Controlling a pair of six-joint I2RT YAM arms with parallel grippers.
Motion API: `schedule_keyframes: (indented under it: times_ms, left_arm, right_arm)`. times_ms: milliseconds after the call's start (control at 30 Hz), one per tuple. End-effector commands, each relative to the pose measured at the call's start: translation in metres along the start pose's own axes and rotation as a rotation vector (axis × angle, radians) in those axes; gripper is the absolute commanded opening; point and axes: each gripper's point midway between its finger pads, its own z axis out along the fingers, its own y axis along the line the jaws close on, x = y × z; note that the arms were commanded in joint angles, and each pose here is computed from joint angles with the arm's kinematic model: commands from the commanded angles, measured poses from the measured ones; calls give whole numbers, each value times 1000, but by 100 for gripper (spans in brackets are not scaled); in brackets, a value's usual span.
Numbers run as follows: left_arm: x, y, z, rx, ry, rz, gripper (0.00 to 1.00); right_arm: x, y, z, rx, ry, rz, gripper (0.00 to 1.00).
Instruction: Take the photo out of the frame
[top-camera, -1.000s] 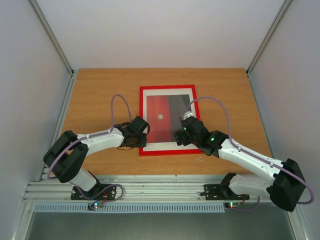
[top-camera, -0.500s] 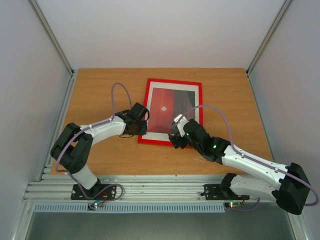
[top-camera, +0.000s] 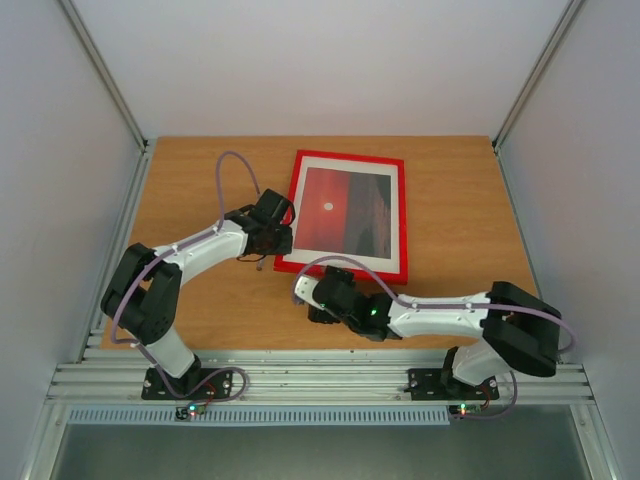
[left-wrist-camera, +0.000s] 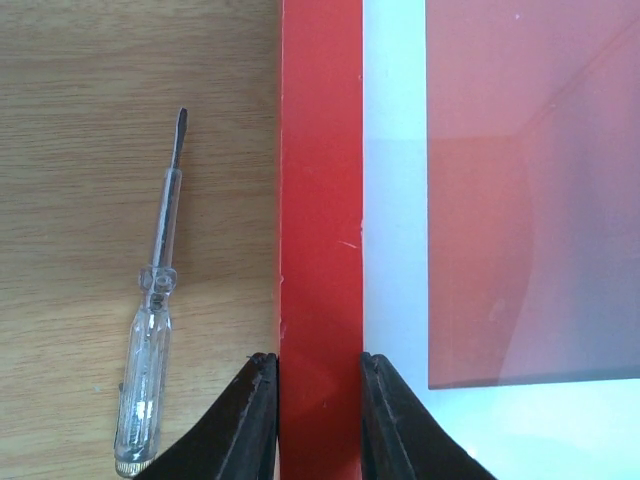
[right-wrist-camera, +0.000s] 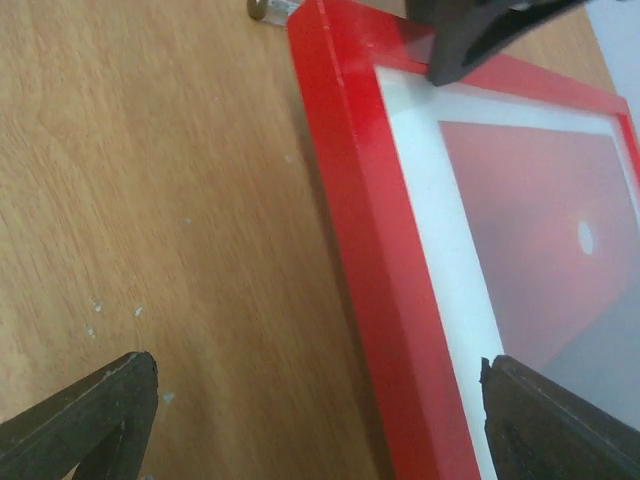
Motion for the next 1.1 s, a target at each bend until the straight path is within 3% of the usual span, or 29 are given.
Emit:
schedule_keyframes:
  times_ms: [0,200,567,867,1000,1067]
  left_arm:
    - [-36,-15,-23,54,-116,-6,6]
    - [-39,-17,-30,63,-127,-6,6]
    - [-35,-15,-45,80,-146,-30,6]
    - [-26,-13,-53,106,-155,-59,6]
    - [-26,-13,-61,119,-172,-74,6]
    - [-29,-12,-69,123,-191,-81,7]
  right_arm:
    - [-27,-21,2,182,-27,-122,88]
    - [-18,-31,15,305,56,-213,83]
    - [-17,-32,36,365,102,-289,74]
    - [-27,-53,37,439,112,-273,53]
    - [-34,-61,31,466,104,-287,32]
    - [-38,-65,27,473,97,-291,27]
